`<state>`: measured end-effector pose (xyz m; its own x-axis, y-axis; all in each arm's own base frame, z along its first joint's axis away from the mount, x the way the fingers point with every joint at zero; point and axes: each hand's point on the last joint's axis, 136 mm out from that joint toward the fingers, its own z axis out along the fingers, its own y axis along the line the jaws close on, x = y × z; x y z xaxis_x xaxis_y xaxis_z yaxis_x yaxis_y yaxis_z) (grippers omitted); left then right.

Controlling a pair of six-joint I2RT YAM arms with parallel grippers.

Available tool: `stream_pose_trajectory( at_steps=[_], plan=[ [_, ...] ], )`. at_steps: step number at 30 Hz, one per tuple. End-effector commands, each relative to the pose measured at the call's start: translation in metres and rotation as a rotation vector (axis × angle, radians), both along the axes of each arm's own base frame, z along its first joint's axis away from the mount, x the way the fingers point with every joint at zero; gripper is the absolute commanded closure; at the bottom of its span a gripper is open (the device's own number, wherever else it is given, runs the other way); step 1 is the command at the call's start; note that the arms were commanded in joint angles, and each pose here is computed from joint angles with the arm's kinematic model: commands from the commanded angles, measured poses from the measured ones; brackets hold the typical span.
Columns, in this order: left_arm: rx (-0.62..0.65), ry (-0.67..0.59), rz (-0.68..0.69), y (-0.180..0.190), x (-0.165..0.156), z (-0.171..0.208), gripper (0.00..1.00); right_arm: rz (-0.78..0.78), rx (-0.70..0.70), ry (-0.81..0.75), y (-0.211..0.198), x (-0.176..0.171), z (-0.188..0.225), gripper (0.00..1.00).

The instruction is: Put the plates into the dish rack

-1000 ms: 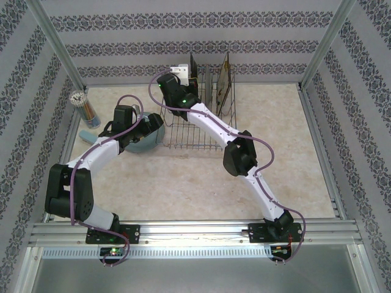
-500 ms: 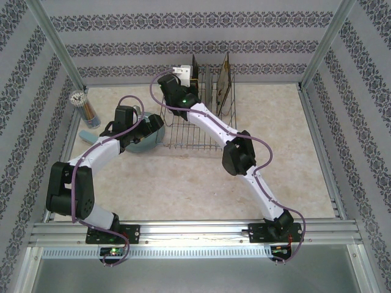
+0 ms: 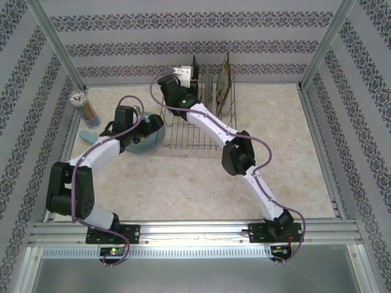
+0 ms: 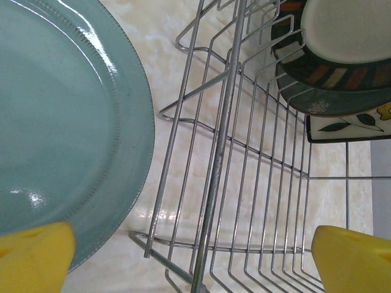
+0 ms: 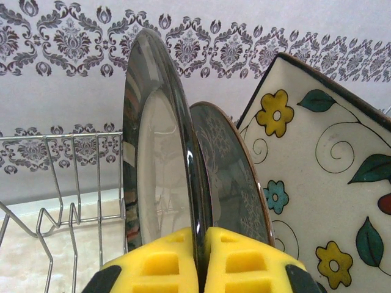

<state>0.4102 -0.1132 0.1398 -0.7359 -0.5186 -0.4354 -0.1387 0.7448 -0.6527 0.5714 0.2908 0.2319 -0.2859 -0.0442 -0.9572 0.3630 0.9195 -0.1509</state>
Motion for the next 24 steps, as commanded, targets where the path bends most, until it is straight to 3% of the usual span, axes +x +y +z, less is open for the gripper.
stream_pose_trajectory(
  at_steps=[1, 12, 24],
  plan=[
    [-0.010, -0.038, -0.020, -0.004, 0.006, 0.008, 0.00, -0.030, 0.069, -0.090, 0.010, -0.008, 0.018, 0.92],
    [-0.011, -0.039, -0.020, -0.004, 0.005, 0.007, 0.00, -0.015, 0.075, -0.080, 0.020, -0.012, 0.007, 0.78],
    [-0.014, -0.039, -0.020, -0.004, 0.004, 0.007, 0.00, -0.019, 0.097, -0.077, 0.018, -0.012, 0.005, 0.74]
  ],
)
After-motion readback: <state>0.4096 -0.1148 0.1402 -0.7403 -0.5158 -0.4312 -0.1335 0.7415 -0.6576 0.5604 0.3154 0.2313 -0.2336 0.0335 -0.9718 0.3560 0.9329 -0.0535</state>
